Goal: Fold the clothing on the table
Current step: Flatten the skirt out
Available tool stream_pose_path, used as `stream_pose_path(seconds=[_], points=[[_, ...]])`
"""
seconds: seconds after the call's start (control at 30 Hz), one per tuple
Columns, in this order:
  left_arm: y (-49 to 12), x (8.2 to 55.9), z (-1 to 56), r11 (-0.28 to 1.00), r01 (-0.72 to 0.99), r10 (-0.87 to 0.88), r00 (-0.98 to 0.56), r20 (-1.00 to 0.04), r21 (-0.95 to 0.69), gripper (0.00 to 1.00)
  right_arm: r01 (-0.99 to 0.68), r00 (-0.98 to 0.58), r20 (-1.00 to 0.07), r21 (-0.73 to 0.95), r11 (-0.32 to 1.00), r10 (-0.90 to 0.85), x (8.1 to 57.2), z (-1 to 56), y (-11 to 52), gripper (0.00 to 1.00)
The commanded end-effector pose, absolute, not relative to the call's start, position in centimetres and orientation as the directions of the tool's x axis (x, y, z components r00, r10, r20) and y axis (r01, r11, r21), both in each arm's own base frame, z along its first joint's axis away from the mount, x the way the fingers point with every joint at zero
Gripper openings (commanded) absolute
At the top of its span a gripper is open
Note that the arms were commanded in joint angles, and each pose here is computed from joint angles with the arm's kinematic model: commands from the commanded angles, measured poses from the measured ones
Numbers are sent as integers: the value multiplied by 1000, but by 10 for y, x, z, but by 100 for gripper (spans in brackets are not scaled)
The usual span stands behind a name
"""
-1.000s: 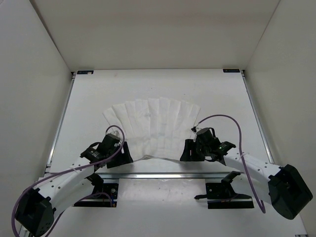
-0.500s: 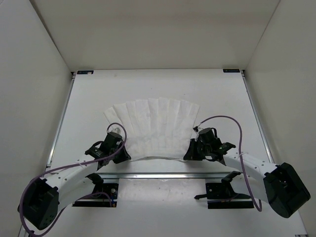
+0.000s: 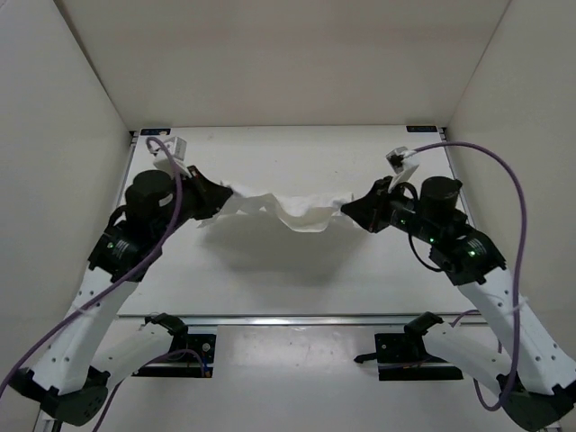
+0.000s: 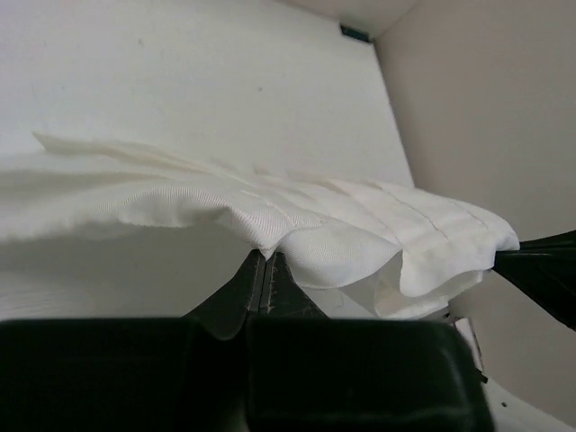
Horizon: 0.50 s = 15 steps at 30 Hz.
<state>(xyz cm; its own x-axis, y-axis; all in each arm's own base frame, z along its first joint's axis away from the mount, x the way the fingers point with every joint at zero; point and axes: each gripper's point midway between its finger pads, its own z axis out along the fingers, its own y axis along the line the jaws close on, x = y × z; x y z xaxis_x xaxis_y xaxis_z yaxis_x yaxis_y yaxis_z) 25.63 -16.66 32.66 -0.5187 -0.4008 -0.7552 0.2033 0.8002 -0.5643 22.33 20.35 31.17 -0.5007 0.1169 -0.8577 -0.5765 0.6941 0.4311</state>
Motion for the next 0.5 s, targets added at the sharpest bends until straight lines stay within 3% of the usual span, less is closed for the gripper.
stream_pose_path(seconds=[0.0,0.2,0.4,0.47], points=[[-145,233,357,813,218,-388,-488,-782,-540,0,-612,-463,-880,401,682,102,203,341,194,0],[-137,259,331,850,193,-334,-522,-785,-491,0,-593,-474,-873,415,690,117,239,337,190,0],[-150,360,319,897,141,-282,-550,-786,-420,0,-540,-504,-863,354,764,44,364,322,204,0],[-146,397,368,880,138,-330,-508,-796,-453,0,-528,-450,-893,296,796,33,399,376,202,0]])
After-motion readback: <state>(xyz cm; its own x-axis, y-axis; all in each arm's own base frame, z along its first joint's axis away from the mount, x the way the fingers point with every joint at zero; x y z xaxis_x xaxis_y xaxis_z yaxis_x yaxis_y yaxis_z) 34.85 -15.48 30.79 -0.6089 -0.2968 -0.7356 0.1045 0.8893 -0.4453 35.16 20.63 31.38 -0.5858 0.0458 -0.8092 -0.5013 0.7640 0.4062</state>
